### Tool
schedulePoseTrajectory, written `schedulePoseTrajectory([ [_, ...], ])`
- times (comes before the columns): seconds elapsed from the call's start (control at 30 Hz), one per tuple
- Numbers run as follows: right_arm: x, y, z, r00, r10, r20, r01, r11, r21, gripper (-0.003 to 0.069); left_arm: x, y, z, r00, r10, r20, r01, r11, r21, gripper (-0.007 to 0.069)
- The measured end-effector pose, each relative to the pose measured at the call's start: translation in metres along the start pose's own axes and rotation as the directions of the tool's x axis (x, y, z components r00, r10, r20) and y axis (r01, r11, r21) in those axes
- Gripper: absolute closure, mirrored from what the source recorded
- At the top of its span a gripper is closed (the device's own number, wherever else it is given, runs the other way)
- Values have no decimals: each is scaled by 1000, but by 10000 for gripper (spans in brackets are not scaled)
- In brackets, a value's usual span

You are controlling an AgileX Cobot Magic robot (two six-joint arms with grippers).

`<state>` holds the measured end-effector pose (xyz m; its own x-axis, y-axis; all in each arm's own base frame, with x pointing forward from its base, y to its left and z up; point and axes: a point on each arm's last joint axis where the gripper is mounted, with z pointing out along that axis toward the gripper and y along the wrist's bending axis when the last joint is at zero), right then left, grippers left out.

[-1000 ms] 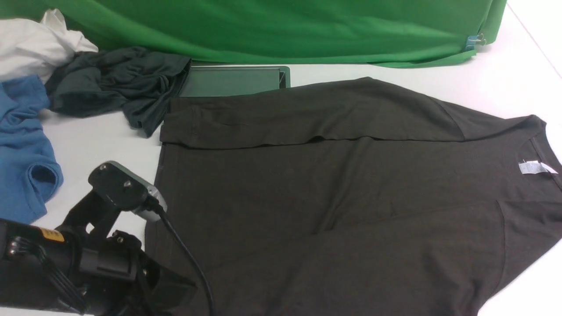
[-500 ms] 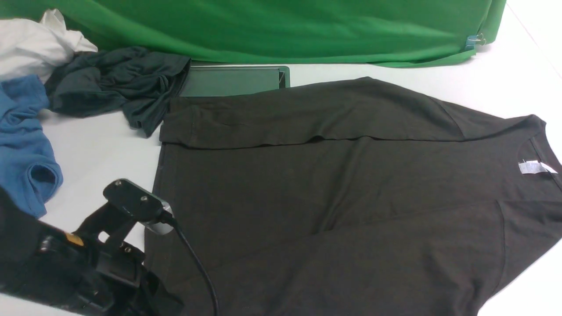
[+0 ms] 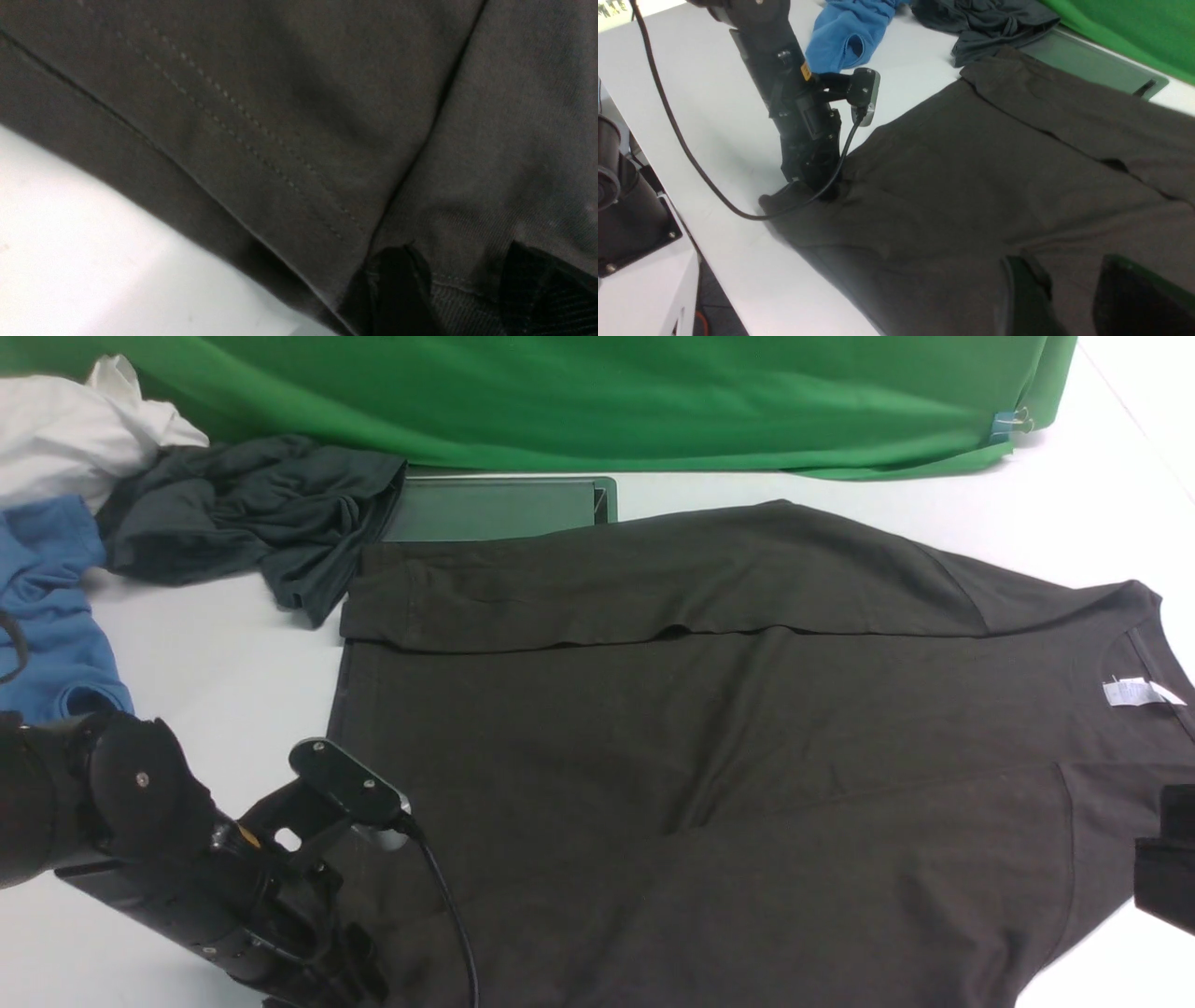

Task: Fold a long-sleeved shirt on a white desktop.
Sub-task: 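Grasp the left edge of the dark T-shirt lying flat on the table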

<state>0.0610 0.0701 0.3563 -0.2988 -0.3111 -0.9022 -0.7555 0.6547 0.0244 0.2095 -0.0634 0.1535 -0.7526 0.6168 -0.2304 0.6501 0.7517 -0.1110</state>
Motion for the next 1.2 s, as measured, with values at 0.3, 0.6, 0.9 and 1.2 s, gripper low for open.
schedulePoseTrajectory([
  [0.3,0,0,0,1000,-11,1,11,1000,-3,426,-2,3,0,1000,16,25,-15,999,-32,471],
  [0.6,0,0,0,1000,-11,1,11,1000,-3,421,-6,-3,-26,996,46,70,-44,998,-34,608],
  [0.9,-1,0,0,1000,-11,6,11,1000,-2,421,-10,-3,-35,991,60,124,-51,996,-76,563],
  [1.2,-1,0,1,1000,-11,8,11,1000,-2,421,-13,9,-2,996,76,53,-72,995,-62,322],
])
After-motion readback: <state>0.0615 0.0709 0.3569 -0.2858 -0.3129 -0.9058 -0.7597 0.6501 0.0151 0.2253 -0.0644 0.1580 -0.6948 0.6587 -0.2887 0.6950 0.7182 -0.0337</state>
